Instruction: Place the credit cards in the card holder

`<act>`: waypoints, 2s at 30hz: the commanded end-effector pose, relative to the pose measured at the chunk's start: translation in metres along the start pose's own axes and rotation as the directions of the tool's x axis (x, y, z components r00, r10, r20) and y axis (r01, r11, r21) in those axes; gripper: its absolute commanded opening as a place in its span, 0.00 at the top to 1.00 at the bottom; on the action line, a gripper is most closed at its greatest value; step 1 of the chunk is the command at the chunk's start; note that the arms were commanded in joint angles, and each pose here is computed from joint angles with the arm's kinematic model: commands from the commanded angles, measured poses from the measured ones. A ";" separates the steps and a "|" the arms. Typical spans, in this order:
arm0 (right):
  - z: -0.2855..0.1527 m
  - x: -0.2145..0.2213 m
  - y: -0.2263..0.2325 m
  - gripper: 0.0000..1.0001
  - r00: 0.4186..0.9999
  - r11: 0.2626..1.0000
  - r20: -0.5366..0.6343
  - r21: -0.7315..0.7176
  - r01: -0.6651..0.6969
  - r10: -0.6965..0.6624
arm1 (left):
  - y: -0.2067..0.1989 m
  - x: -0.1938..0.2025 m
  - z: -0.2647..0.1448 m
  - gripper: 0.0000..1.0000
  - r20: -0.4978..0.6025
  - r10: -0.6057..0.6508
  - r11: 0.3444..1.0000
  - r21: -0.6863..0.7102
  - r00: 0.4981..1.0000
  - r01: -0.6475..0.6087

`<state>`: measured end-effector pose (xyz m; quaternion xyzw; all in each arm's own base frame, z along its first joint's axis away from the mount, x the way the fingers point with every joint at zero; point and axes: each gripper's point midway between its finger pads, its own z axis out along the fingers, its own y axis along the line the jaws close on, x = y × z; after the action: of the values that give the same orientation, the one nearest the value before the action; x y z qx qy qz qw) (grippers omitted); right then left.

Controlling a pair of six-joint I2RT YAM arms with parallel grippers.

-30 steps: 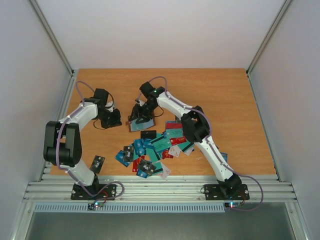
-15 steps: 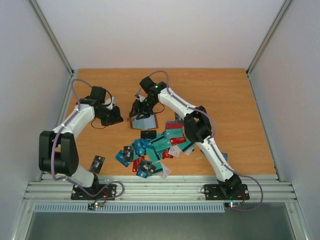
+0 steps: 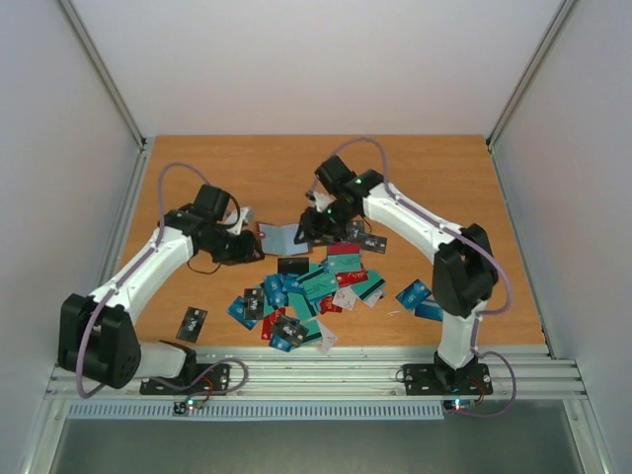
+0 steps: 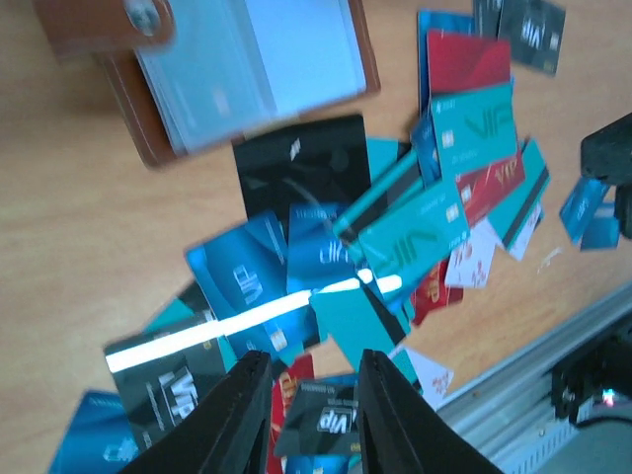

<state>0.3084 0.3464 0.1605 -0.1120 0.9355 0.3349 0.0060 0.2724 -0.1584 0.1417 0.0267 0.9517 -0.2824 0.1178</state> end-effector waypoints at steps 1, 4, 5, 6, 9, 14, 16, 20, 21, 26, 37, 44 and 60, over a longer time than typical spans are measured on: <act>0.000 0.034 -0.032 0.54 0.997 0.996 0.012 0.043 -0.081 0.080 | -0.005 0.037 0.004 0.72 -0.057 0.000 1.000 -0.003 0.998 0.000; -0.002 0.068 -0.049 0.53 0.991 0.990 -0.005 0.050 -0.135 0.136 | -0.014 0.058 0.006 0.72 -0.079 0.016 1.000 0.023 0.997 -0.014; -0.003 0.079 -0.053 0.53 0.988 0.987 -0.009 0.046 -0.153 0.154 | -0.019 0.065 0.008 0.71 -0.092 0.029 0.999 0.041 0.995 -0.026; -0.004 0.090 -0.058 0.53 0.984 0.984 -0.017 0.045 -0.175 0.176 | -0.023 0.071 0.010 0.71 -0.103 0.044 0.998 0.055 0.994 -0.039; -0.008 0.122 -0.068 0.53 0.972 0.972 -0.023 0.021 -0.234 0.235 | -0.034 0.087 0.018 0.71 -0.143 0.081 0.993 0.092 0.986 -0.068; -0.008 0.160 -0.087 0.50 0.939 0.940 -0.030 0.019 -0.341 0.342 | -0.053 0.105 0.033 0.72 -0.210 0.145 0.984 0.131 0.967 -0.119; -0.008 0.167 -0.092 0.50 0.925 0.925 -0.022 0.023 -0.379 0.379 | -0.060 0.110 0.041 0.72 -0.236 0.161 0.981 0.147 0.958 -0.129; -0.004 0.176 -0.100 0.50 0.885 0.885 0.006 -0.016 -0.465 0.466 | -0.070 0.116 0.061 0.78 -0.294 0.189 0.977 0.148 0.937 -0.151; -0.005 0.178 -0.101 0.50 0.874 0.874 0.021 -0.035 -0.485 0.486 | -0.071 0.119 0.069 0.79 -0.321 0.191 0.978 0.142 0.928 -0.152; 0.009 0.199 -0.109 0.50 0.822 0.825 0.069 -0.045 -0.563 0.565 | -0.081 0.123 0.086 0.80 -0.382 0.224 0.974 0.108 0.897 -0.198; 0.052 0.219 -0.108 0.50 0.827 0.831 0.105 0.007 -0.556 0.553 | -0.070 0.134 0.111 0.81 -0.468 0.264 0.959 0.036 0.843 -0.280; 0.068 0.230 -0.107 0.50 0.834 0.838 0.111 0.013 -0.545 0.540 | -0.057 0.152 0.124 0.81 -0.518 0.259 0.958 0.028 0.815 -0.287; 0.077 0.258 -0.113 0.49 0.817 0.816 0.147 0.078 -0.572 0.558 | -0.042 0.170 0.148 0.81 -0.569 0.224 0.964 0.010 0.791 -0.265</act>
<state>0.0801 0.2730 0.0209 0.1648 0.9353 0.3098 -0.0455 0.1383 -0.2789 0.0181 0.2262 0.9416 -0.2171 -0.1224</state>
